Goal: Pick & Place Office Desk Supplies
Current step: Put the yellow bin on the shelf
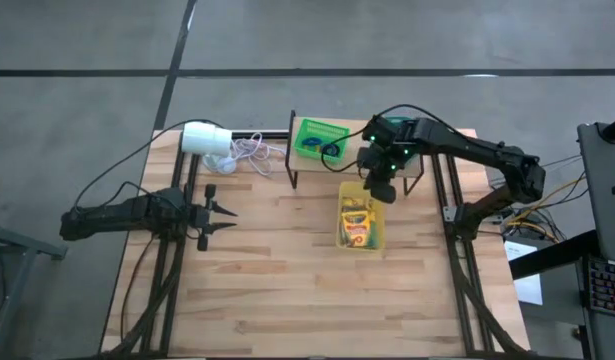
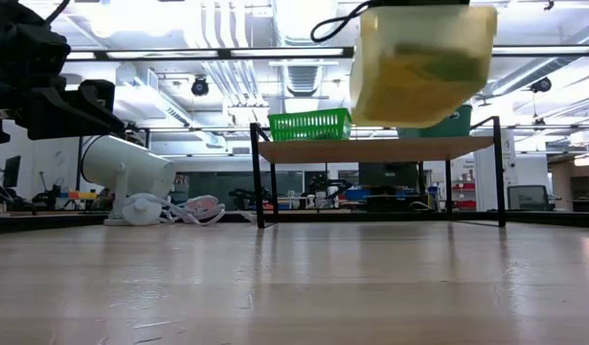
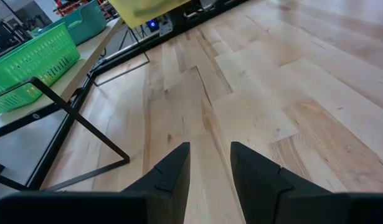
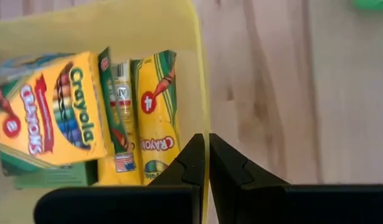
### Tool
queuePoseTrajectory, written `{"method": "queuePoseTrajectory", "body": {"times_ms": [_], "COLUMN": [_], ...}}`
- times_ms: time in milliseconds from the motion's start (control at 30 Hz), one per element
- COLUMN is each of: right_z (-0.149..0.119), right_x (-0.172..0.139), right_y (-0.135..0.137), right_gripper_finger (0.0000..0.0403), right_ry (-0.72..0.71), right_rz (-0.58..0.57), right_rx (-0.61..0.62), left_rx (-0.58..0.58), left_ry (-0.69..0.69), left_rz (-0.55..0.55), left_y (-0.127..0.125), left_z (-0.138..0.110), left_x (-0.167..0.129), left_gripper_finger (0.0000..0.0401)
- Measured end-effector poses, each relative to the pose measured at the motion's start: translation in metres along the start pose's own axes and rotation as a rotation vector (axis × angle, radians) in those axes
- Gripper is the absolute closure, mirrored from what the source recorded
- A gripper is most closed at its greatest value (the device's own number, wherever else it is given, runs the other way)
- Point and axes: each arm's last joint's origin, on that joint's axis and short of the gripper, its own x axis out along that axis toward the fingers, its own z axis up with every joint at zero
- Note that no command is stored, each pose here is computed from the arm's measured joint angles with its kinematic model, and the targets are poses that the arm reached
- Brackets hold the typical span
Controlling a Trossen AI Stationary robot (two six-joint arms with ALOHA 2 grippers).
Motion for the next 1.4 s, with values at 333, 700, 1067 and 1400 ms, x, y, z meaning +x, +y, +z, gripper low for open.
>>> {"method": "queuePoseTrajectory", "body": {"times_ms": [333,700,1067,1400], "right_z": [0.003,-0.001,0.005,0.000], "right_x": [-0.014,-0.029,-0.036,-0.035], "right_y": [-0.012,-0.044,-0.059,-0.057], "right_gripper_finger": [0.0395,0.0395,0.0395,0.0395], "right_ry": [-0.049,-0.104,-0.200,-0.154], "right_rz": [-0.074,-0.143,-0.259,-0.246], "right_rx": [0.030,0.021,0.127,0.099], "left_rx": [0.000,-0.003,-0.002,0.001], "left_ry": [0.000,0.000,0.000,0.000], "left_rz": [0.000,0.000,0.000,0.000], "left_y": [0.000,0.000,0.000,0.000], "left_z": [0.000,0.000,0.000,0.000], "left_x": [0.000,0.000,0.000,0.000], "left_gripper_finger": [0.0283,0.0283,0.0283,0.0283]}}
